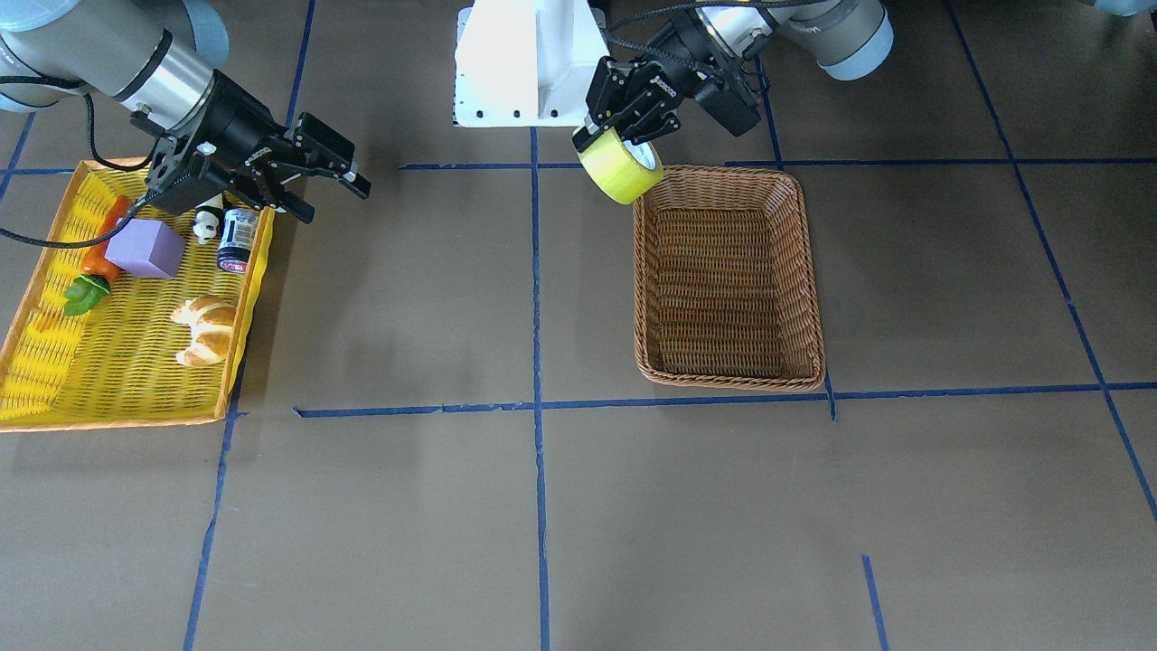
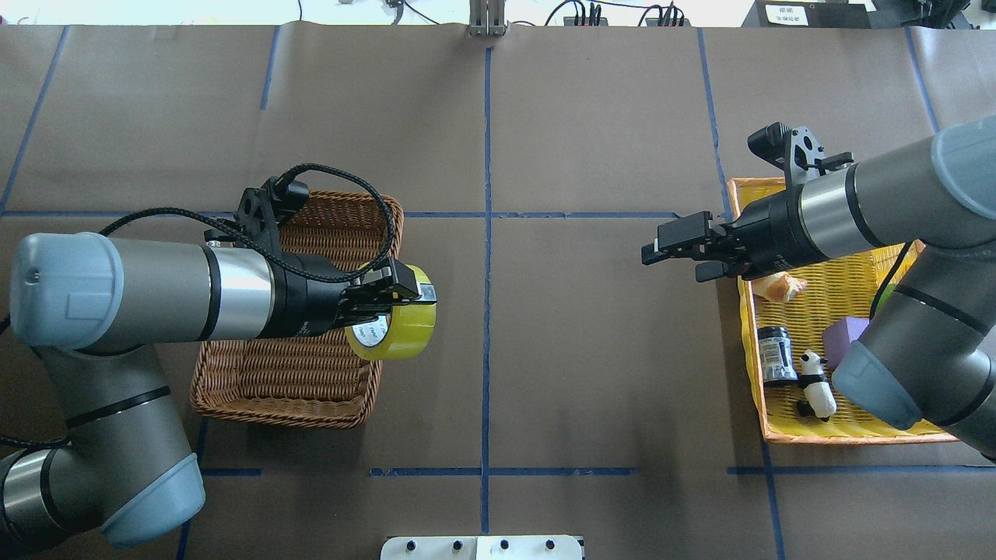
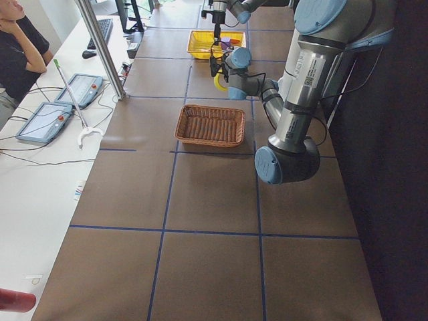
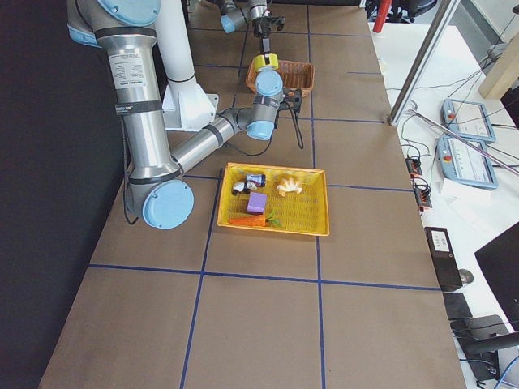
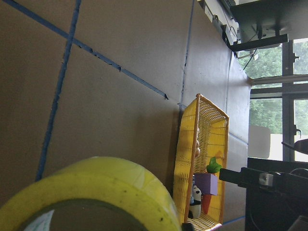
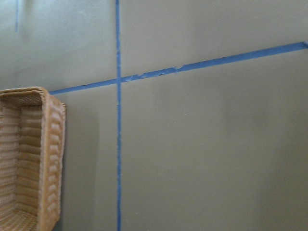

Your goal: Move tape to another basket

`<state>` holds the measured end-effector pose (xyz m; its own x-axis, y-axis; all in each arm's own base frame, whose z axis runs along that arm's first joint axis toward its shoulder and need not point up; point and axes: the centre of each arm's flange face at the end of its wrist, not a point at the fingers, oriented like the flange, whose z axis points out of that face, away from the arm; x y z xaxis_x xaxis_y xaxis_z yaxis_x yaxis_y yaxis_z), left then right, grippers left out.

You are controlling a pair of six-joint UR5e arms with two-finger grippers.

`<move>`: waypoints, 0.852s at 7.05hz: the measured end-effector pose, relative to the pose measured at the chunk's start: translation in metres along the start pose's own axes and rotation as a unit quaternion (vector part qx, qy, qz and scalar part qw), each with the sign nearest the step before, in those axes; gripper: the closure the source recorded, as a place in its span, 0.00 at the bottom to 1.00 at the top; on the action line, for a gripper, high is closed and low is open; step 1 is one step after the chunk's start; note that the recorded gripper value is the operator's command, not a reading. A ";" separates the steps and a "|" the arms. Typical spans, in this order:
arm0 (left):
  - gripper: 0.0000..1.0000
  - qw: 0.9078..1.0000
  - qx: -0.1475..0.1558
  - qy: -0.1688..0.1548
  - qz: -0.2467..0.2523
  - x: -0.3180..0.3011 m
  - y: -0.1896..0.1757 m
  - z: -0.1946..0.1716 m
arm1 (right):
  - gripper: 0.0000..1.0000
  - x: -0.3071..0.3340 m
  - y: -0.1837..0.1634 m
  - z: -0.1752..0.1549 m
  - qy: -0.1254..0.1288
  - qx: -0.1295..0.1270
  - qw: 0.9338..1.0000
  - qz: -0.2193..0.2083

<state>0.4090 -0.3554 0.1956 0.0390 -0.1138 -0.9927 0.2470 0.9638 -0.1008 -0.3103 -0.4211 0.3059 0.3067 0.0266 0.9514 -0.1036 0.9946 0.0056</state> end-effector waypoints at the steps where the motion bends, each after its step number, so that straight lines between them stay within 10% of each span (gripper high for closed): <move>1: 1.00 0.998 0.009 -0.057 0.018 -0.011 -0.011 0.007 | 0.00 0.010 -0.009 -0.005 0.052 -0.004 0.999 -0.014; 4: 1.00 0.974 0.022 -0.211 0.075 -0.050 -0.042 0.022 | 0.00 0.057 -0.047 -0.043 0.171 -0.028 0.980 -0.096; 6: 0.89 0.956 0.010 -0.274 0.102 -0.076 -0.048 0.046 | 0.00 0.100 -0.062 -0.079 0.206 -0.055 0.964 -0.160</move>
<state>0.4385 -0.4043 0.2784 0.5890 -0.0389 -0.8072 0.1986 0.9752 0.0979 -0.1982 -0.4725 0.3762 0.6582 -0.2681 0.7035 0.1527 0.9626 0.2240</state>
